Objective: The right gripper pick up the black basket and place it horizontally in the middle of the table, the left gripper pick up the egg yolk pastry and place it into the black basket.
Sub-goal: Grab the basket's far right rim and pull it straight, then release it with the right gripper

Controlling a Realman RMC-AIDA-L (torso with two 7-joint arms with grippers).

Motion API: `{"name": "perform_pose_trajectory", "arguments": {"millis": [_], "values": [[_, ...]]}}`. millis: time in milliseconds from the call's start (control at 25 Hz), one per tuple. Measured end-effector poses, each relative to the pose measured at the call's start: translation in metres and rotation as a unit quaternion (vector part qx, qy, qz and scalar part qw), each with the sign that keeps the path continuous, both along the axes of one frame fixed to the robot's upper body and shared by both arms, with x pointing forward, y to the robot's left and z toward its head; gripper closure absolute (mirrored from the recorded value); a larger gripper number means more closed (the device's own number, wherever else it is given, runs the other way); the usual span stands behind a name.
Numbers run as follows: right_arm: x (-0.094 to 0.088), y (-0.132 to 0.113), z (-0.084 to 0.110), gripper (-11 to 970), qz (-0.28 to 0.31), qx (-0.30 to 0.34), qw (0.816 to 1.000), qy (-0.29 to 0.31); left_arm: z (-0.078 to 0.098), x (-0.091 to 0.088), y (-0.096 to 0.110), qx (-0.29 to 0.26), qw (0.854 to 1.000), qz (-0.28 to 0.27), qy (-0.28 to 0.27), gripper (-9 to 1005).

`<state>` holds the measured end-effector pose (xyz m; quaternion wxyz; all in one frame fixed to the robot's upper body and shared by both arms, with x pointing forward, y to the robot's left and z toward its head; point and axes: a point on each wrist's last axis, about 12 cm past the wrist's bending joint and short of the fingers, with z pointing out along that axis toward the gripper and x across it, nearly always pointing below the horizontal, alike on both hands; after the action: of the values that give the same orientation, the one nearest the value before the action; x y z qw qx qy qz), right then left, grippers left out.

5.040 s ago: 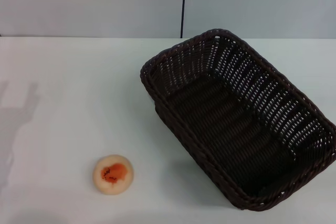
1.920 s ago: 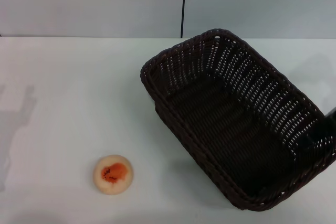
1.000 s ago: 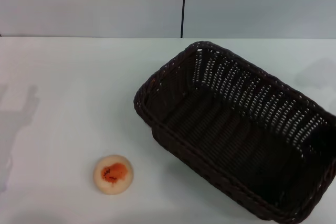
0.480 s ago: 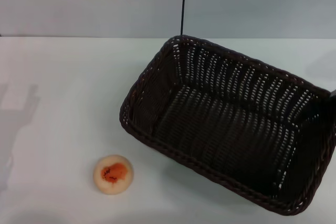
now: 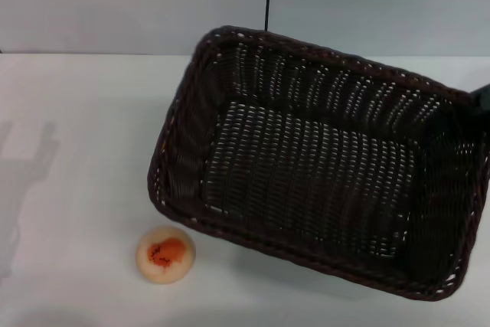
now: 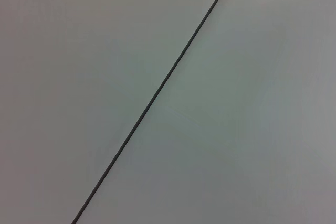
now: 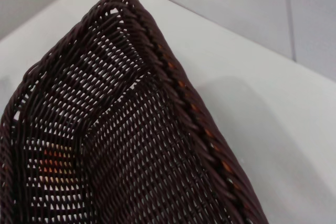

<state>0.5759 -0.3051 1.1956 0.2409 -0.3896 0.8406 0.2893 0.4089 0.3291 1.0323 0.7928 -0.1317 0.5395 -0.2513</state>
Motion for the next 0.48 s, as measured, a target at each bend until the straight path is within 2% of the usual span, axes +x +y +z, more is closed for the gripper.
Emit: {"name": "perform_pose_trajectory", "arguments": {"millis": [240,480], "values": [[0.003,-0.001,0.010,814,0.040,-0.016,0.999,-0.032,0.000,0.000,0.000,0.000,1.000,0.000,0.000,165],[0.005,-0.002,0.022,813,0.085,-0.039,0.991,-0.092,0.000,0.000,0.000,0.000,1.000,0.001,0.000,165]]}}
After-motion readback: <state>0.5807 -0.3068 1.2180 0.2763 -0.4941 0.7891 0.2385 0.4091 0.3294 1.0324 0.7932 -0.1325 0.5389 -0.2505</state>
